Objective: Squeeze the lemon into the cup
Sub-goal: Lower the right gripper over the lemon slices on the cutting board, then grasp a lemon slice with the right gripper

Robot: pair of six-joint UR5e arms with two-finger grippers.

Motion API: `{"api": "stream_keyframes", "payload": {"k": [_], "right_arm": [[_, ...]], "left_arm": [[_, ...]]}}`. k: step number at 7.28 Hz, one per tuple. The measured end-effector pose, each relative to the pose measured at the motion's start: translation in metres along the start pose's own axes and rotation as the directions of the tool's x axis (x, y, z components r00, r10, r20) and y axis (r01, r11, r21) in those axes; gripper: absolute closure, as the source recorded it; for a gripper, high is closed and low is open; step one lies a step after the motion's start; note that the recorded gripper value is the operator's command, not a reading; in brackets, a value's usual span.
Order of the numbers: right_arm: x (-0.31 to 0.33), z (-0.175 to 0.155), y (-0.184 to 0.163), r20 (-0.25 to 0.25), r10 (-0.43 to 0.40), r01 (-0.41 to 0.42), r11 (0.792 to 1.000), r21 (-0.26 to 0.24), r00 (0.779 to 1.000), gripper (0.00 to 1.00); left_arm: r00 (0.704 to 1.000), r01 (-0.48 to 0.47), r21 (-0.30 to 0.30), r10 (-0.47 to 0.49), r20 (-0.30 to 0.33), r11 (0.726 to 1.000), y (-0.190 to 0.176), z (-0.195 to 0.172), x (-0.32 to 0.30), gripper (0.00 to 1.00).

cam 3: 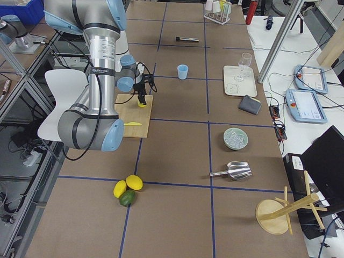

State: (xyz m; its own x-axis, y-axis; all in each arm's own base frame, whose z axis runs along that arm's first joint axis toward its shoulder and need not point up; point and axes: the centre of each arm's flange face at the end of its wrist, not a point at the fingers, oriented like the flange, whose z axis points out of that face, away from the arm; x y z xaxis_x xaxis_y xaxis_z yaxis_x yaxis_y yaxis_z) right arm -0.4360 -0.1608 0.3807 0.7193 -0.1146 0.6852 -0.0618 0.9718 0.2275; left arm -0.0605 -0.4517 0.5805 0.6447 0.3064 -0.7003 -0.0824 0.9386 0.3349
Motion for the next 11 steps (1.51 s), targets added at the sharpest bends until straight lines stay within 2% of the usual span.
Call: {"api": "stream_keyframes", "payload": {"k": [3, 7, 8, 9, 10, 11], "right_arm": [[0.002, 0.007, 0.003, -0.015, -0.007, 0.007, 1.0, -0.006, 1.0, 0.17], [0.001, 0.012, 0.012, -0.02, -0.02, 0.019, 1.0, -0.019, 1.0, 0.19], [0.0, 0.012, 0.014, -0.019, -0.023, 0.023, 0.999, -0.022, 1.0, 0.26], [0.0, 0.012, 0.015, -0.018, -0.024, 0.024, 0.999, -0.023, 1.0, 0.45], [0.0, 0.012, 0.015, -0.018, -0.024, 0.024, 0.999, -0.023, 1.0, 0.7], [0.0, 0.011, 0.015, -0.016, -0.025, 0.025, 0.999, -0.024, 1.0, 0.91]], "left_arm": [[1.0, 0.0, 0.0, 0.0, 0.002, 1.0, 0.0, 0.0, 0.0, 0.0], [1.0, 0.0, 0.0, 0.0, 0.006, 1.0, 0.0, 0.0, 0.0, 0.0], [1.0, 0.0, -0.001, 0.0, 0.007, 1.0, 0.001, 0.0, 0.0, 0.0], [1.0, 0.0, 0.0, 0.0, 0.008, 1.0, 0.001, 0.0, 0.0, 0.0], [1.0, -0.001, 0.0, 0.001, 0.008, 1.0, 0.001, -0.001, 0.0, 0.0], [1.0, -0.001, 0.001, 0.001, 0.008, 1.0, 0.001, -0.001, 0.0, 0.0]]}}
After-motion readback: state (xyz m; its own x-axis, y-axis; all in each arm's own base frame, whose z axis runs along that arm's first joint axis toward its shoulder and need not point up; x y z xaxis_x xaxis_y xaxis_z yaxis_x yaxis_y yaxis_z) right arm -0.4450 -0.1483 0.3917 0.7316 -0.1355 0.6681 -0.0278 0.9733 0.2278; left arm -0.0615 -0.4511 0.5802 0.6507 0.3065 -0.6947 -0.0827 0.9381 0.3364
